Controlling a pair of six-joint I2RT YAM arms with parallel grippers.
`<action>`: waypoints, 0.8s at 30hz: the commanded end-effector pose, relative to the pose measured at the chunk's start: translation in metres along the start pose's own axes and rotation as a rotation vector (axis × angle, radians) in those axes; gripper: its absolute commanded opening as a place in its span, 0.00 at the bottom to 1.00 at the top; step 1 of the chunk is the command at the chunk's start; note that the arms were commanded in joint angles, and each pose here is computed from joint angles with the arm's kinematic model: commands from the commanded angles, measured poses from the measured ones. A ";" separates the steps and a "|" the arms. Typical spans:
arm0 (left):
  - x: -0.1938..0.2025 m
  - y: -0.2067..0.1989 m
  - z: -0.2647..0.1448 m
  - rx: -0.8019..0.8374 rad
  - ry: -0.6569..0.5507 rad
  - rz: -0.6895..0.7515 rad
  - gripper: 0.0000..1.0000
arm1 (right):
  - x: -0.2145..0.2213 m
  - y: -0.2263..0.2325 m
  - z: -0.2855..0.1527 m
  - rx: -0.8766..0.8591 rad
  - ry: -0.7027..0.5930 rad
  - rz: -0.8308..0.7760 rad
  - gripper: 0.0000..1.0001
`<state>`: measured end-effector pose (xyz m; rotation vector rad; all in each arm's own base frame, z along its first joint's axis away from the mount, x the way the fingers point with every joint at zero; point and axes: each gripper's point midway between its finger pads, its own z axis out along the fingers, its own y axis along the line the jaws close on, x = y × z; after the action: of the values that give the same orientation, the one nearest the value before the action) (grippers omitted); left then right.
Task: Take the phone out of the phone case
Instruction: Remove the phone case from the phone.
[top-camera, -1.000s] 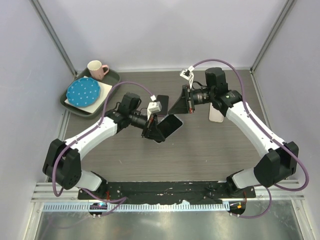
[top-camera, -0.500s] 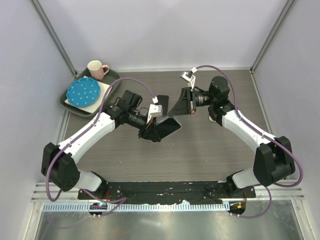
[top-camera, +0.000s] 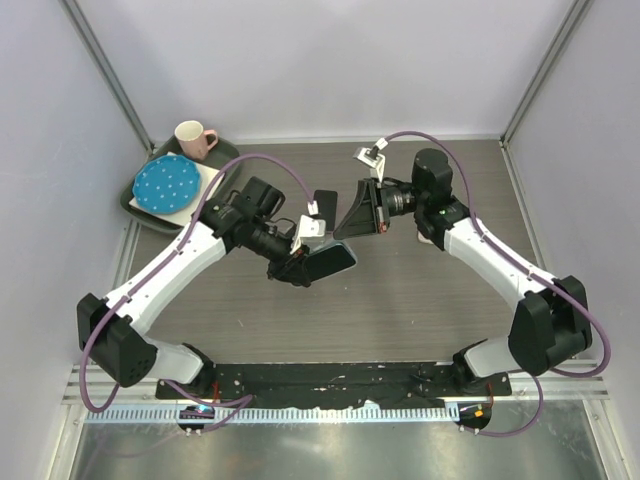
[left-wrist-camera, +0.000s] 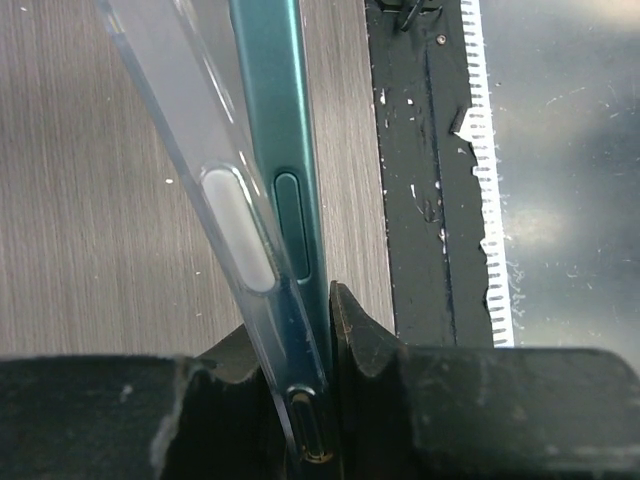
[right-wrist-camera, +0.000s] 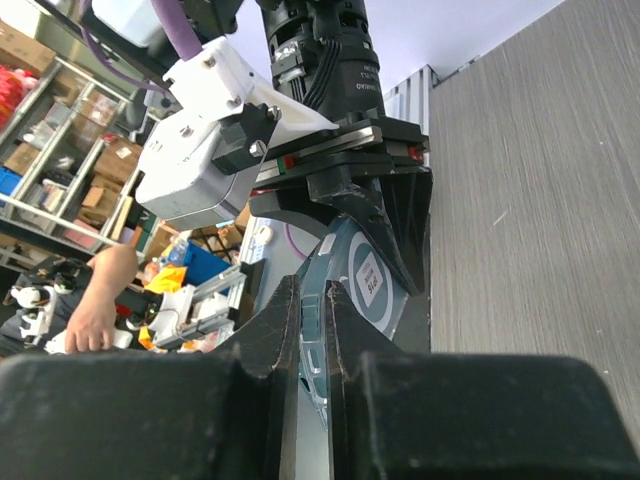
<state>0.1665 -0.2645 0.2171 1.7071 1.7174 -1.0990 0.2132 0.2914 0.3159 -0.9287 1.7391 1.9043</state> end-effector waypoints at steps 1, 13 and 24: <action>-0.085 -0.047 -0.022 0.132 -0.271 0.327 0.00 | 0.010 -0.043 0.000 0.211 0.015 -0.043 0.01; -0.100 -0.048 -0.029 0.154 -0.347 0.256 0.00 | 0.034 -0.055 -0.014 0.379 0.159 -0.219 0.14; -0.107 -0.027 -0.037 0.118 -0.423 0.141 0.00 | 0.057 -0.043 -0.026 0.378 0.219 -0.334 0.38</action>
<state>0.1612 -0.2720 0.2351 1.4707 1.8503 -1.3253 0.2180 0.2739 0.2946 -1.1878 1.6720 1.2957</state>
